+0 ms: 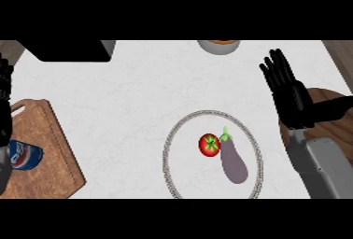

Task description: Pick the tomato from the placemat and place it in the bowl

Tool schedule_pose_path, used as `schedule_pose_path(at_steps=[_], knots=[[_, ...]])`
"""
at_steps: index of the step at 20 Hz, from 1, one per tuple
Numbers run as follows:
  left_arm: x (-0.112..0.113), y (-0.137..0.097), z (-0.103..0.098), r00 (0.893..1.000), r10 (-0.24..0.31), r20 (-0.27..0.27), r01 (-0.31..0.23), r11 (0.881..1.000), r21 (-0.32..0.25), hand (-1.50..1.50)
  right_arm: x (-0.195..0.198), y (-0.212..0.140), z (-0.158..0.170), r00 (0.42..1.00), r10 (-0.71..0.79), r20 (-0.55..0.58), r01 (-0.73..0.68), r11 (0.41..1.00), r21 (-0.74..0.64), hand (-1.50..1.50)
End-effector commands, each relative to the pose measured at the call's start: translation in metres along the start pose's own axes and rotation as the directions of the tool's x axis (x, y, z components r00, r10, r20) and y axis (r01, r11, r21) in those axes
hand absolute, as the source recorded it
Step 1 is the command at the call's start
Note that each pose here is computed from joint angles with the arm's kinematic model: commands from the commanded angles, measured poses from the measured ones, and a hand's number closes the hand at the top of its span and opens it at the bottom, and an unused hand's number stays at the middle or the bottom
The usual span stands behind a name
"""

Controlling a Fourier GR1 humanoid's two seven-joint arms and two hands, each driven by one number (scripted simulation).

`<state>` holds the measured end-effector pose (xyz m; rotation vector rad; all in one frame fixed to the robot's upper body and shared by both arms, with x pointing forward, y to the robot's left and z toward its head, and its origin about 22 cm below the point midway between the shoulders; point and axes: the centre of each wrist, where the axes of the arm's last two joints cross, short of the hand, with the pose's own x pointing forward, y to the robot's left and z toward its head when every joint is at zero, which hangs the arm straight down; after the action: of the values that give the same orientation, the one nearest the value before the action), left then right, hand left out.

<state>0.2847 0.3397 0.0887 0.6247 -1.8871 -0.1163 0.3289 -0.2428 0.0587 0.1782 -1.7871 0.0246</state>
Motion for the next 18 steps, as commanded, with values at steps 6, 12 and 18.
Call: schedule_pose_path(at_steps=[6, 12, 18], knots=[[0.011, -0.108, 0.052, 0.947, 0.241, -0.213, -0.318, 0.808, -0.496, 0.0, -0.007, 0.04, 0.014, 0.998, 0.055, -0.027, -0.051, 0.99, 0.133, 1.5], [0.003, -0.126, 0.075, 0.906, 0.272, -0.325, -0.415, 0.725, -0.55, 0.0, -0.072, 0.055, 0.036, 0.967, 0.236, -0.096, -0.226, 0.968, 0.104, -1.5], [0.018, -0.121, 0.071, 0.912, 0.262, -0.316, -0.402, 0.731, -0.552, 0.0, -0.041, 0.041, 0.018, 0.776, 0.631, -0.012, -0.596, 0.739, 0.313, -1.5]])
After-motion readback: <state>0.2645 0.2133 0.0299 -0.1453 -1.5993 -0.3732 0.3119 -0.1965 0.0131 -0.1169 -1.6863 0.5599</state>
